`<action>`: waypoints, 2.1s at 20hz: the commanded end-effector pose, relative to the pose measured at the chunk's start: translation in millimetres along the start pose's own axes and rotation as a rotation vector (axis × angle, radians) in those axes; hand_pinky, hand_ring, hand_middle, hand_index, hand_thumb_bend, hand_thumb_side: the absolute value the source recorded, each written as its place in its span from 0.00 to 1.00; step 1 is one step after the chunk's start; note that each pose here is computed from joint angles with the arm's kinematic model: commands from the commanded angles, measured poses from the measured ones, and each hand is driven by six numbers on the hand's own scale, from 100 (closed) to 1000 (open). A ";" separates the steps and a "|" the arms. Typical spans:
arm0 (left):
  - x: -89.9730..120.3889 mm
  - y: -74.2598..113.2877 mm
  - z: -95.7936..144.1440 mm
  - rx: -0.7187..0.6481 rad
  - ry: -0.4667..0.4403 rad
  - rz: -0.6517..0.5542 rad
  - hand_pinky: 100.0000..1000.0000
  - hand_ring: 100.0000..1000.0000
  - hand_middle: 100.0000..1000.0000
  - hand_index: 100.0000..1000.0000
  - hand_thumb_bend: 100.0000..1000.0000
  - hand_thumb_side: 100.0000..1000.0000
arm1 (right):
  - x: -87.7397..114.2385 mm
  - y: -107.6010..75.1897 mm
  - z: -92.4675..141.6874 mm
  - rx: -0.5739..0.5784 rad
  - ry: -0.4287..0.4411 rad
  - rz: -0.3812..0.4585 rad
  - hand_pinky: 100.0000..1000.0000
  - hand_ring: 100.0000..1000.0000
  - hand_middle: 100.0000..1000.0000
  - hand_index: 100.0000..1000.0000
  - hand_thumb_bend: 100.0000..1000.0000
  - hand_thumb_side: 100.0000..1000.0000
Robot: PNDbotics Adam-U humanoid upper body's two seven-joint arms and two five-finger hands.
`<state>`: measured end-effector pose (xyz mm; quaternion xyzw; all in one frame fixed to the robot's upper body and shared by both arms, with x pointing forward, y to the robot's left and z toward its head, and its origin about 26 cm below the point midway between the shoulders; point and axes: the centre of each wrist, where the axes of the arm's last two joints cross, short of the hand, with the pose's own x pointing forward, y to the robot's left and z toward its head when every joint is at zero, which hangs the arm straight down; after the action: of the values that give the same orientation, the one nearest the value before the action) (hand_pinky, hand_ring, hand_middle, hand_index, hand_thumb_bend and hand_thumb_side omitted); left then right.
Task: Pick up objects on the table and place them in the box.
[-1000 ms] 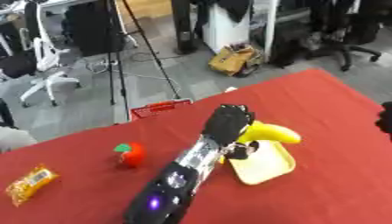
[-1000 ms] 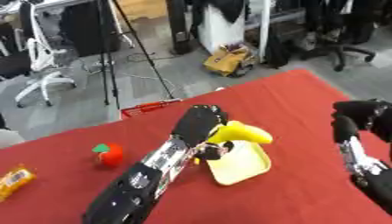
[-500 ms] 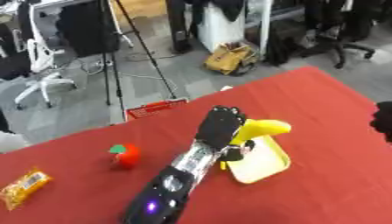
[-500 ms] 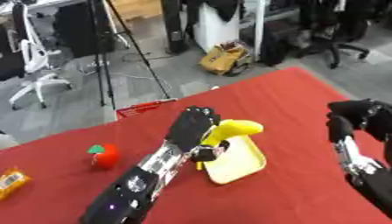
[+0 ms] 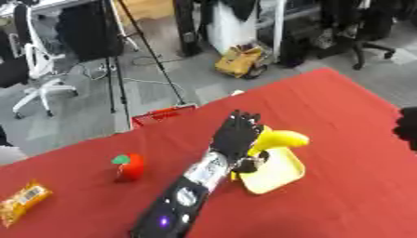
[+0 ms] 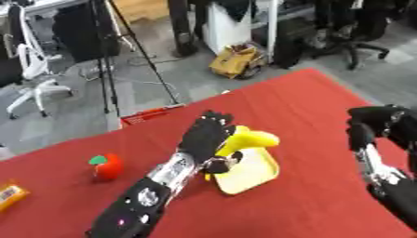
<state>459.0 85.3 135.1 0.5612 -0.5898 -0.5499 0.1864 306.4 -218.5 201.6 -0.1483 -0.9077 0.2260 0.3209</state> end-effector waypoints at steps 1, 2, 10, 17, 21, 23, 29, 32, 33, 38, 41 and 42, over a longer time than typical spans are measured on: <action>-8.5 8.7 -5.5 -0.010 0.016 -0.030 0.82 0.79 0.79 0.72 0.52 0.49 | 7.7 -3.7 -4.5 -0.008 -0.036 -0.002 0.55 0.56 0.55 0.72 0.15 0.63; -8.6 9.0 -5.6 -0.017 0.017 -0.029 0.82 0.79 0.79 0.72 0.52 0.49 | 7.7 -3.7 -4.5 -0.008 -0.036 -0.002 0.55 0.56 0.55 0.72 0.15 0.63; -10.6 8.2 -4.9 -0.088 0.039 0.011 0.85 0.84 0.85 0.83 0.86 0.63 | 7.4 -3.9 -4.0 -0.008 -0.034 -0.001 0.55 0.56 0.55 0.72 0.13 0.63; -27.5 27.0 -5.7 0.128 0.172 0.174 0.74 0.79 0.84 0.81 0.76 0.79 | 6.0 -4.7 -2.1 -0.013 -0.023 0.003 0.56 0.56 0.55 0.72 0.13 0.64; -56.7 42.3 3.2 0.325 0.339 0.540 0.64 0.74 0.83 0.79 0.74 0.78 | 4.1 -6.7 0.1 -0.025 -0.008 0.013 0.56 0.56 0.55 0.72 0.13 0.64; -78.6 51.1 14.7 0.422 0.393 0.732 0.61 0.72 0.83 0.79 0.70 0.78 | 2.8 -8.1 1.9 -0.033 0.004 0.019 0.56 0.56 0.55 0.72 0.13 0.64; -125.3 62.0 83.3 0.618 0.423 1.090 0.59 0.70 0.82 0.80 0.66 0.81 | -1.3 -12.0 7.5 -0.049 0.033 0.040 0.56 0.56 0.55 0.72 0.13 0.63; -144.5 58.2 122.8 0.628 0.468 1.138 0.59 0.70 0.83 0.80 0.65 0.82 | -3.8 -14.3 11.1 -0.059 0.051 0.055 0.56 0.56 0.55 0.72 0.13 0.63; -148.3 58.5 132.4 0.629 0.475 1.146 0.58 0.70 0.83 0.80 0.64 0.82 | -4.5 -15.0 12.3 -0.060 0.056 0.061 0.56 0.56 0.55 0.72 0.13 0.63; -154.4 56.9 163.9 0.645 0.525 1.173 0.58 0.69 0.81 0.80 0.64 0.82 | -8.9 -18.0 20.0 -0.075 0.093 0.083 0.55 0.56 0.55 0.72 0.13 0.63; -152.8 56.0 173.6 0.645 0.544 1.182 0.57 0.69 0.81 0.80 0.63 0.82 | -9.2 -16.3 21.7 -0.069 0.100 0.080 0.55 0.56 0.55 0.72 0.13 0.63; -152.6 55.8 175.4 0.646 0.549 1.182 0.57 0.69 0.81 0.80 0.63 0.82 | -9.2 -15.9 21.9 -0.067 0.101 0.079 0.55 0.56 0.55 0.72 0.13 0.63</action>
<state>336.2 276.4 173.7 0.2878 -0.8518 0.0017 0.4377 300.2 -241.6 181.3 -0.1980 -0.8868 0.1975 0.3680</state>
